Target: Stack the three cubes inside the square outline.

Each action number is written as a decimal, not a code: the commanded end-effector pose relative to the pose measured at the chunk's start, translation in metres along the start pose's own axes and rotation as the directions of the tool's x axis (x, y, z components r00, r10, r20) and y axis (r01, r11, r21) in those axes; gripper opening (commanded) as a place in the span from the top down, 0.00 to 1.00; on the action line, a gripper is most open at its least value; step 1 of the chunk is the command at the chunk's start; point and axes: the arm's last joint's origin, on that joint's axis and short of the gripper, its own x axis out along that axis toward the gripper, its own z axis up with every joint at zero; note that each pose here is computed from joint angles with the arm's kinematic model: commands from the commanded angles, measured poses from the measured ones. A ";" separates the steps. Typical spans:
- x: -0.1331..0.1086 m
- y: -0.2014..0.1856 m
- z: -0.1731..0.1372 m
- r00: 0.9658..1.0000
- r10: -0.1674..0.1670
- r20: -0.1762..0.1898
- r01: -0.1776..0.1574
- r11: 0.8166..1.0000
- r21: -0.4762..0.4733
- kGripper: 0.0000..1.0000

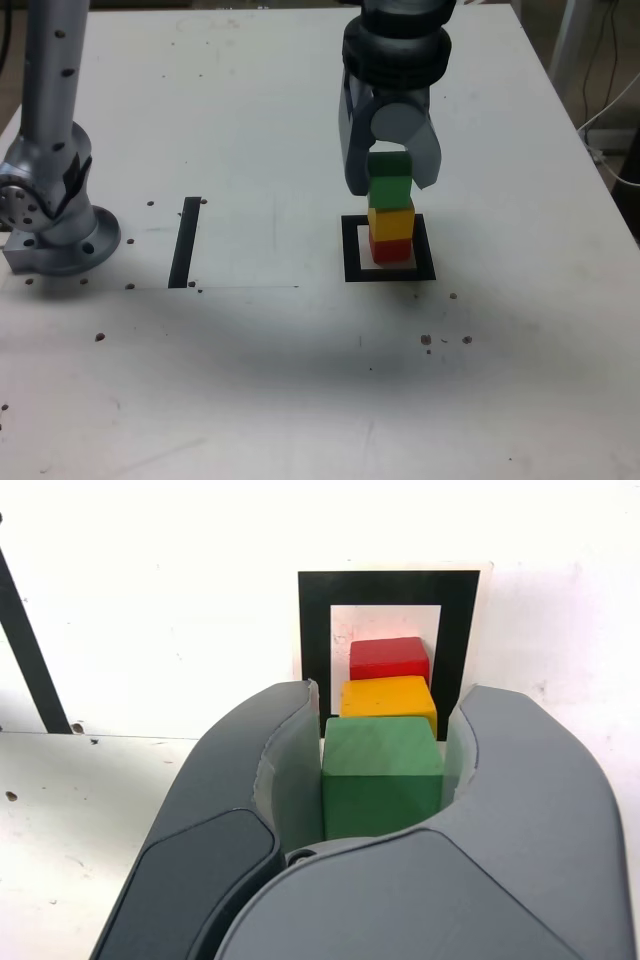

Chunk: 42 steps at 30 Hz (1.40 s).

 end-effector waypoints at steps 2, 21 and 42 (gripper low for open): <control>-0.001 0.000 0.001 1.000 -0.002 0.008 0.002 1.000 -0.002 0.94; 0.006 -0.002 0.002 1.000 -0.016 0.010 0.015 1.000 0.025 0.17; 0.001 0.002 -0.011 1.000 0.013 0.019 -0.013 0.999 0.030 0.01</control>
